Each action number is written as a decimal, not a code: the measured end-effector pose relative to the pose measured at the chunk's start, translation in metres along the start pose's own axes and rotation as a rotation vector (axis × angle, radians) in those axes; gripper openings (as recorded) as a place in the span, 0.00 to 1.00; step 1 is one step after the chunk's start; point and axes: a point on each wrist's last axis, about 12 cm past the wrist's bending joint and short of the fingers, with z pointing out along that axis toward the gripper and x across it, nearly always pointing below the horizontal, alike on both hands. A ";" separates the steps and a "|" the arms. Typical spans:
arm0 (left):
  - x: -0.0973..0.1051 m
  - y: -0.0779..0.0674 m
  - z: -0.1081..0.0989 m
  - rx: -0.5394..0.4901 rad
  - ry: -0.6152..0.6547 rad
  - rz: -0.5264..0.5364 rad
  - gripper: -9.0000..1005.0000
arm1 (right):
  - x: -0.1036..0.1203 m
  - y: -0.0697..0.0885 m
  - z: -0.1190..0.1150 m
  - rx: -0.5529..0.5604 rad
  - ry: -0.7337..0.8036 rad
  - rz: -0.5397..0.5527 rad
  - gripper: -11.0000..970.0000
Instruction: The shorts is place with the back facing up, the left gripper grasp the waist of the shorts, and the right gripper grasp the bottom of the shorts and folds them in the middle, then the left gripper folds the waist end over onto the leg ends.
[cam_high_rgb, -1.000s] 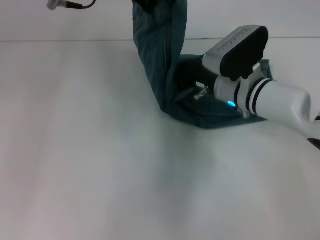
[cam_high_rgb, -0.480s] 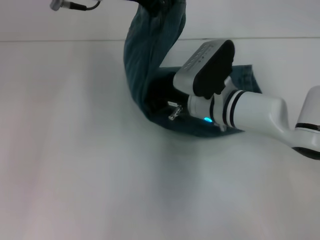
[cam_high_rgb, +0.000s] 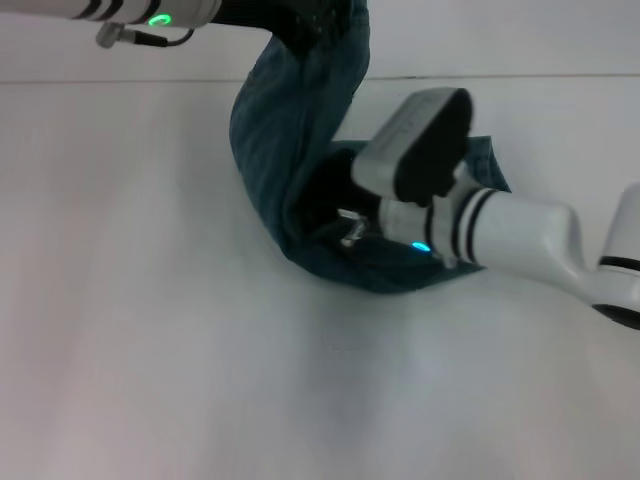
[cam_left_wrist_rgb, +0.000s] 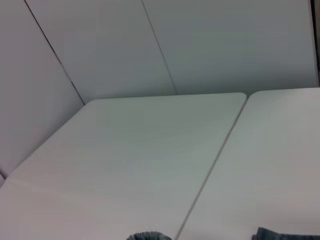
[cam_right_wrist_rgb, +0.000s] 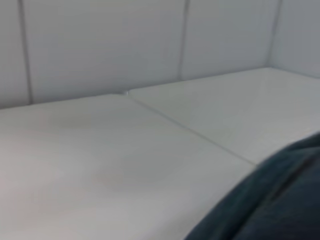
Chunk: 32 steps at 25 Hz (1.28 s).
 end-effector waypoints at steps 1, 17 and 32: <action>0.001 -0.001 0.000 0.000 0.000 -0.002 0.15 | 0.004 -0.004 -0.005 0.016 -0.019 0.015 0.01; 0.022 -0.040 0.033 0.051 -0.031 -0.054 0.17 | 0.031 -0.105 -0.108 0.544 -0.373 0.230 0.02; 0.052 -0.090 0.077 0.091 -0.021 -0.172 0.20 | 0.026 -0.116 -0.114 0.606 -0.411 0.253 0.02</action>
